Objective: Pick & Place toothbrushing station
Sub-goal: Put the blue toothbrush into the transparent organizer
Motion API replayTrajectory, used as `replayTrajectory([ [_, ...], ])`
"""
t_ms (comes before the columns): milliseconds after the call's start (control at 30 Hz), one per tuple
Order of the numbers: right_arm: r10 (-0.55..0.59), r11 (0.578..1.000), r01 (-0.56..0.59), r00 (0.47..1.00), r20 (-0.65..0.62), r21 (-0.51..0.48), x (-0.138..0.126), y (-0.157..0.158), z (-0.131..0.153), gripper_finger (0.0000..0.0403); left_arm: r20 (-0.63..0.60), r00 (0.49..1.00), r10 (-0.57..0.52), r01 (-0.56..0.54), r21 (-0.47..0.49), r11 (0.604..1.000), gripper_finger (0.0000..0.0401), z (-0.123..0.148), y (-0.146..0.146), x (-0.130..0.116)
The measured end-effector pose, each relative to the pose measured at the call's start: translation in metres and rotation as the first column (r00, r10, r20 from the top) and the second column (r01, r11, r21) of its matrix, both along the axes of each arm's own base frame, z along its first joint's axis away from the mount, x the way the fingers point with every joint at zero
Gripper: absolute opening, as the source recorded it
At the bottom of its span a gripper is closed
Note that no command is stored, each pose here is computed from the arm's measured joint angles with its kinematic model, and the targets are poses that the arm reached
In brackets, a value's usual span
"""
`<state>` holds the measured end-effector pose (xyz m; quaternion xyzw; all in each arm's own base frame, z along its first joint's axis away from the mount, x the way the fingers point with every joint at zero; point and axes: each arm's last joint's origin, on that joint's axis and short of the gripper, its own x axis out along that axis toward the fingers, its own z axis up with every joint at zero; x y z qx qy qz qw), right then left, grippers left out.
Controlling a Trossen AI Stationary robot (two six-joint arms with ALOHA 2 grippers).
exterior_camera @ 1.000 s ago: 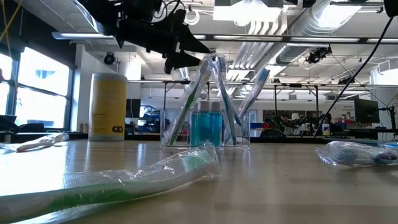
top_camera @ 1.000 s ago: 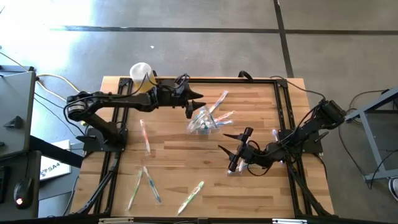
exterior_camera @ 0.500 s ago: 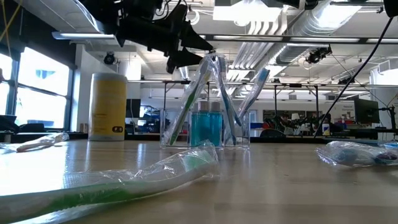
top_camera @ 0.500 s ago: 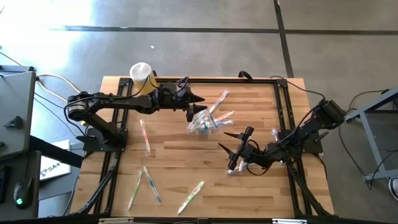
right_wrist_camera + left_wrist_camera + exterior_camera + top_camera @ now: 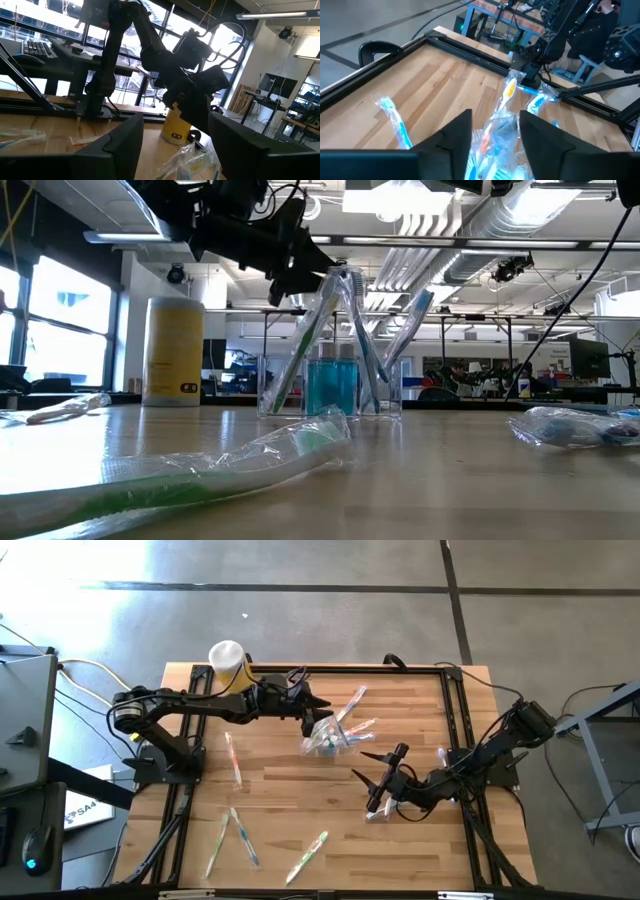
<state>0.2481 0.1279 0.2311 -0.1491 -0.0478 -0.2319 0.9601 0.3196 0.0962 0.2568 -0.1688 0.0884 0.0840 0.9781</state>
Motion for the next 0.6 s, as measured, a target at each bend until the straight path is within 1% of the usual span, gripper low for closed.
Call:
replayTrajectory([
  [233, -0.002, 1.0, 0.002, 1.0, -0.001, 0.0, 0.0, 0.0, -0.0001, 0.0215, -0.004, 1.0, -0.004, 0.004, 0.012, 1.0, 0.0075, -0.0002, 0.0, -0.0001],
  [300, -0.002, 1.0, 0.002, 1.0, -0.006, -0.003, 0.0001, 0.0, -0.0005, 0.0215, -0.012, 1.0, -0.021, 0.021, 0.039, 0.999, 0.0049, -0.0006, -0.0003, -0.0001],
  [400, -0.007, 1.0, 0.007, 1.0, -0.01, -0.004, 0.0002, -0.0001, -0.0009, 0.0215, -0.009, 0.998, -0.057, 0.058, 0.053, 0.997, 0.0014, -0.0002, -0.0013, 0.0],
  [467, -0.014, 1.0, 0.014, 1.0, -0.013, -0.004, 0.0001, -0.0003, -0.0011, 0.0215, -0.006, 0.997, -0.081, 0.081, 0.066, 0.994, 0.0006, 0.0002, -0.0019, 0.0002],
  [600, -0.028, 1.0, 0.028, 0.999, -0.018, -0.002, 0.0, -0.0006, -0.0015, 0.0215, -0.005, 0.992, -0.123, 0.123, 0.083, 0.989, 0.0008, 0.0005, -0.0068, 0.0015],
])
